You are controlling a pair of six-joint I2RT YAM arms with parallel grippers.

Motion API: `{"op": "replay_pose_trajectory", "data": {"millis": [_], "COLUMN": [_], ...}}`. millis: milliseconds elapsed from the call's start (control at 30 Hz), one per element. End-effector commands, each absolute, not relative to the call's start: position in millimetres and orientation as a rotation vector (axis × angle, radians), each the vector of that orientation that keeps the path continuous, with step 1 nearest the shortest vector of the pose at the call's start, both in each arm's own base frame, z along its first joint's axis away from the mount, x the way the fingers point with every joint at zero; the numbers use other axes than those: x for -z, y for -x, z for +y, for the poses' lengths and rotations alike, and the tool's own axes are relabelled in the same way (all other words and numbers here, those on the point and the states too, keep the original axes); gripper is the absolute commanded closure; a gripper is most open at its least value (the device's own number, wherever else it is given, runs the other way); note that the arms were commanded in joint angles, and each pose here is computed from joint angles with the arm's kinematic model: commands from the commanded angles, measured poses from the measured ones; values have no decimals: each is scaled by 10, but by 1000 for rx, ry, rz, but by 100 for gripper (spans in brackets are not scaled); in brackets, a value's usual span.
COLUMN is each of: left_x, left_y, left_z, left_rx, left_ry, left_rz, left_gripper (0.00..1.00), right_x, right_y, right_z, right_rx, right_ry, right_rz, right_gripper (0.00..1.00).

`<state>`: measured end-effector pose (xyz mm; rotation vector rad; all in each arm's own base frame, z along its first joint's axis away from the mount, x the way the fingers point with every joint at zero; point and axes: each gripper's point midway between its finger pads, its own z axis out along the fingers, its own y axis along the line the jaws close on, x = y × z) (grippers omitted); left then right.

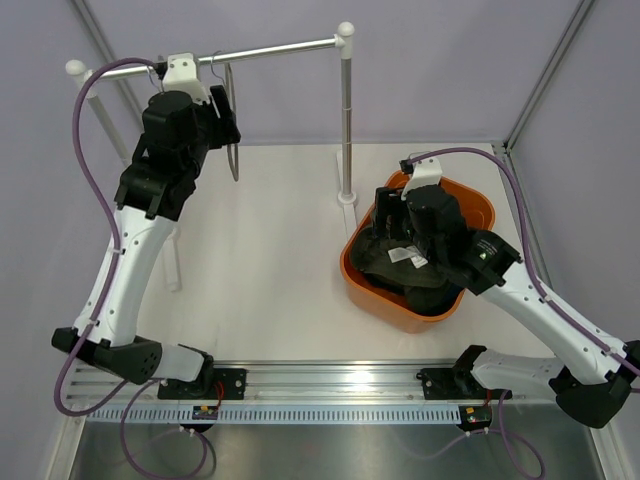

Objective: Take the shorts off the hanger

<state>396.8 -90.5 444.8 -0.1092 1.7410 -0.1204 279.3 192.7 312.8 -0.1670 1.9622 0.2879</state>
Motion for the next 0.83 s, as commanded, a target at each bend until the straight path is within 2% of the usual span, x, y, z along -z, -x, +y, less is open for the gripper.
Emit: {"op": "replay_pose_trajectory", "data": {"millis": [0,100,133,167,500,800], "left_x": [-4732,-4819,-4748,-4802,-4637,-4079], "left_y": [-3650,-3346,-3281,-3109,-2227,-1898], "left_z": [-882,-1041,-1107,-1184,-1348,-1430], "left_rx": [174,288,318,361,517,618], "left_ry": [89,11,-16,-53,-217,-315], "left_rz": [1666,1643,1657,1640,1625,1695], "left_gripper": [33,24,19,1,1,1], "right_x": [-3334,-3372,-3379,-3394,-3398,-3290], "right_y": [-2773,-2719,-2703,-2676,-2475,-2353], "right_z": [1837,1796,1784,1758,1570,1379], "right_rx": [-313,-329,-334,-341,-396,-396], "right_ry": [124,117,115,111,59,9], "right_rz": [1906,1895,1891,1882,1837,1808], "right_gripper": [18,10,1,1,1,1]}}
